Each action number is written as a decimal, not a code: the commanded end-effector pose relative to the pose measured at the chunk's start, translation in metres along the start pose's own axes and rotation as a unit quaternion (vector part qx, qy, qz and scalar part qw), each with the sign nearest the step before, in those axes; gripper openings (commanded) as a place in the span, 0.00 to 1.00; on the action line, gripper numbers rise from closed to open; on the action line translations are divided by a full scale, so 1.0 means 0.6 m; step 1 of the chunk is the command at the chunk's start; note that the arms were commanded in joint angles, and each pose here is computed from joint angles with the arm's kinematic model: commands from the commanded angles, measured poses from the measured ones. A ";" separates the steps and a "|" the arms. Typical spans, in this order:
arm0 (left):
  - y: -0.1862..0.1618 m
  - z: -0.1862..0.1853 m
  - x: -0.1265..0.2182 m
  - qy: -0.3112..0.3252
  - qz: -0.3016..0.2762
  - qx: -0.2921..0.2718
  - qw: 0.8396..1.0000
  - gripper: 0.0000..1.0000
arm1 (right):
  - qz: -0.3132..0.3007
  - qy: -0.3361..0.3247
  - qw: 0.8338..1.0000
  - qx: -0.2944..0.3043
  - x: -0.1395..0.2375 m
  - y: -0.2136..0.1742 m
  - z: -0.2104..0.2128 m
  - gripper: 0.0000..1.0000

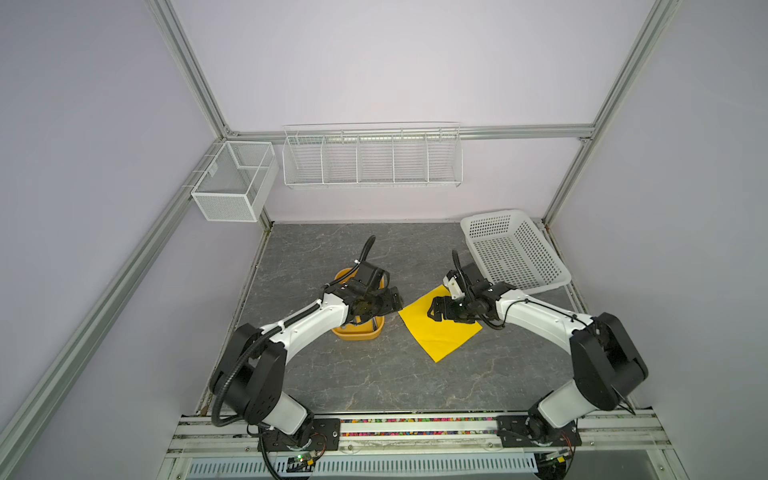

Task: Place the utensils on the paper napkin and roll it up
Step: 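Lower the left gripper into the yellow tray onto the fork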

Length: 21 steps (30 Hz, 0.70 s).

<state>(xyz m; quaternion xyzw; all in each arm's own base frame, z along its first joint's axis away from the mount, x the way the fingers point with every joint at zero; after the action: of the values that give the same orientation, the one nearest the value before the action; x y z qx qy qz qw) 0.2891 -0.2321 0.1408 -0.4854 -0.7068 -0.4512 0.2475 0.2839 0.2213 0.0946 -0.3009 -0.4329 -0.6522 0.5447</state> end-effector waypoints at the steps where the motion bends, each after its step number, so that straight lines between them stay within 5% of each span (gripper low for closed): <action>1: 0.010 0.024 0.037 0.029 -0.062 -0.019 0.998 0.93 | 0.009 -0.020 1.000 -0.006 -0.013 0.013 -0.006 0.89; 15: 0.018 0.099 0.159 0.017 -0.240 -0.045 0.970 0.99 | 0.078 0.015 0.997 0.012 -0.086 0.006 0.021 0.89; 21: 0.014 0.102 0.176 0.023 -0.239 -0.078 0.968 0.99 | 0.091 0.008 0.996 -0.006 -0.100 0.002 0.020 0.89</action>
<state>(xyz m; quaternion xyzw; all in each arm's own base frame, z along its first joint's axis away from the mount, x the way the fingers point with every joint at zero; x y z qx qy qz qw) 0.2565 -0.1296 0.1941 -0.3119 -0.7729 -0.5394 0.1200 0.3087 0.2581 0.0641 -0.3139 -0.4127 -0.6202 0.5887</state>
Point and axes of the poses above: each gripper's point midway between its finger pads, its own x axis back along the fingers, its own z axis along the line the jaws close on, y = z × x, the point moved 3 cm from there along x, back along the fingers, and after that the axes turned 4 degrees about -x, right-handed, at the moved point
